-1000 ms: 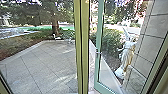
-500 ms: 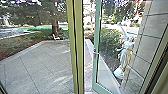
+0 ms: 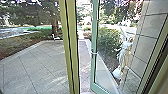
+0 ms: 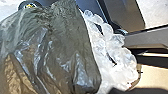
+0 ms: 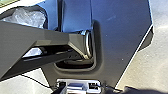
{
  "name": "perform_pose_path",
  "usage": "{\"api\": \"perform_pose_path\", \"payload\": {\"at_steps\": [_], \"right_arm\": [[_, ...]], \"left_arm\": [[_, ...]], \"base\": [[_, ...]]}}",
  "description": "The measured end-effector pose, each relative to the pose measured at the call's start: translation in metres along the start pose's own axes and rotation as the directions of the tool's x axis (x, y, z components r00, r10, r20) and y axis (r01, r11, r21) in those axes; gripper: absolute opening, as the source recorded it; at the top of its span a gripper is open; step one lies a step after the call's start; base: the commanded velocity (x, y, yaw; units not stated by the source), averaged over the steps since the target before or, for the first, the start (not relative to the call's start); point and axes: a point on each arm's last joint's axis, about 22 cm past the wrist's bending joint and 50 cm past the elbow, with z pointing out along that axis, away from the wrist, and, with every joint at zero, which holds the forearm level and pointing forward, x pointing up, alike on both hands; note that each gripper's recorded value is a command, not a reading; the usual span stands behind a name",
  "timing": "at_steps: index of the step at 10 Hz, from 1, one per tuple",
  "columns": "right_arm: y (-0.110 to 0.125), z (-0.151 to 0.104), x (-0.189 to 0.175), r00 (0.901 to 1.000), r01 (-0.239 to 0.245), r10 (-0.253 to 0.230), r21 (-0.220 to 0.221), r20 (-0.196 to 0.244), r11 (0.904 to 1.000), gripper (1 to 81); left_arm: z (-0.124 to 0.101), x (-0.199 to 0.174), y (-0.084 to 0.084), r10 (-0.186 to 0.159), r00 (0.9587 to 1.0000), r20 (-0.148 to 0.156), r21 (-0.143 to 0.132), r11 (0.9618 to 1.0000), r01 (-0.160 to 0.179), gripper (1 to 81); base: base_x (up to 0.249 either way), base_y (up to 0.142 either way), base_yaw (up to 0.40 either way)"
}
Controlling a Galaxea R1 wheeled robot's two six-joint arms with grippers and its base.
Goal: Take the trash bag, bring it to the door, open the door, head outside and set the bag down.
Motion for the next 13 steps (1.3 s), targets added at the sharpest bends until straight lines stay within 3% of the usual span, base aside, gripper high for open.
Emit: {"api": "perform_pose_path", "payload": {"at_steps": [13], "right_arm": [[0.0003, 0.0, -0.0023, 1.0, -0.001, 0.001, 0.0, 0.003, 1.0, 81.1]], "left_arm": [[0.0017, 0.0008, 0.0068, 0.001, 1.0, -0.001, -0.008, 1.0, -0.001, 1.0]], "base": [[0.0, -0.126, 0.0]]}}
